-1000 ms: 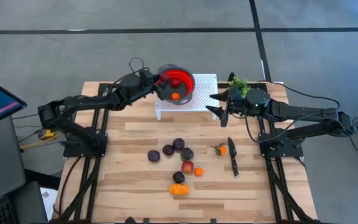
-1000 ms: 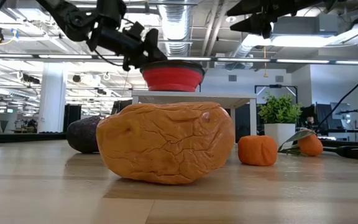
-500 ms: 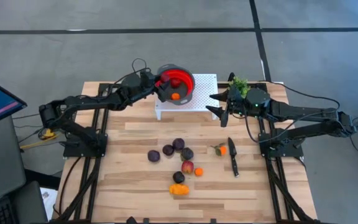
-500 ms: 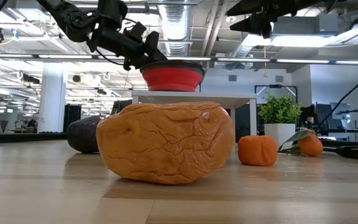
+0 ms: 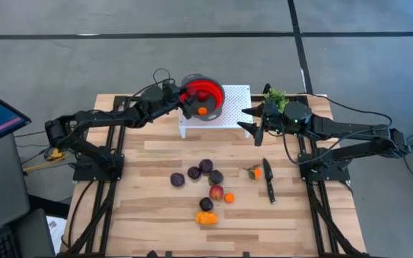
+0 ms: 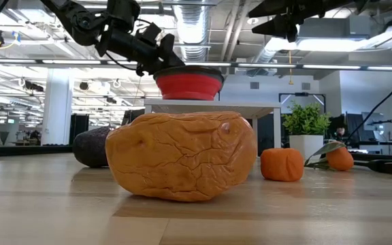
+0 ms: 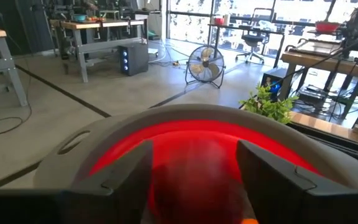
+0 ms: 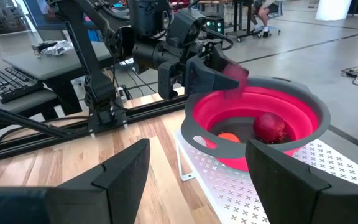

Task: Pick & Place Fruit
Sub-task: Put the pomegranate into the strainer bowl on the shelf, then put the plum into the strainer bowl on the shelf

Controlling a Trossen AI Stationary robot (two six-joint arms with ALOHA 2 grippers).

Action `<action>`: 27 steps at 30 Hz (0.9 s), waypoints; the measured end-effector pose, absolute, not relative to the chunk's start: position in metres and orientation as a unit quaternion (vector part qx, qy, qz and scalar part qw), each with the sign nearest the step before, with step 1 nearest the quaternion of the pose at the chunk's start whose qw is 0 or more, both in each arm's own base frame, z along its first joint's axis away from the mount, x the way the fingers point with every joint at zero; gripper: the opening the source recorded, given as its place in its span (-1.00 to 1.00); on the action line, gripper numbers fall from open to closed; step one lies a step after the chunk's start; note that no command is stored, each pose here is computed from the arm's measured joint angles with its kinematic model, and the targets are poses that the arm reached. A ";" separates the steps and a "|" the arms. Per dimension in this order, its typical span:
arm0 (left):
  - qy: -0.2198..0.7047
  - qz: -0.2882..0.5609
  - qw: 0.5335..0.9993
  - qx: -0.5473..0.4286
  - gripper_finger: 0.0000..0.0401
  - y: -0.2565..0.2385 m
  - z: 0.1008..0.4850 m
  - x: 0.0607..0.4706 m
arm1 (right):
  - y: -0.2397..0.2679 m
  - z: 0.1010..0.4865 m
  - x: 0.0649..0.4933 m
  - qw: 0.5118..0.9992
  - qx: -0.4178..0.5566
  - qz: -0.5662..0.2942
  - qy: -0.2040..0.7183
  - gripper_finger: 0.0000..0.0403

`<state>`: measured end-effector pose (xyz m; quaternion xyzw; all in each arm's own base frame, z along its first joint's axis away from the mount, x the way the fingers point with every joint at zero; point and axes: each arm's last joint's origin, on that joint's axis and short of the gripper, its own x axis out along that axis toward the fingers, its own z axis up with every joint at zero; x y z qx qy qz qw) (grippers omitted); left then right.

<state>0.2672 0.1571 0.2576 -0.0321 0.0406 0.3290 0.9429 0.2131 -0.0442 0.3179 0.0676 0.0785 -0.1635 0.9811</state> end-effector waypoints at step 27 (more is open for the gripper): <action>-0.092 0.189 0.977 -0.021 0.36 0.073 0.329 0.248 | -0.044 0.318 0.213 0.981 0.068 -0.164 0.079 0.29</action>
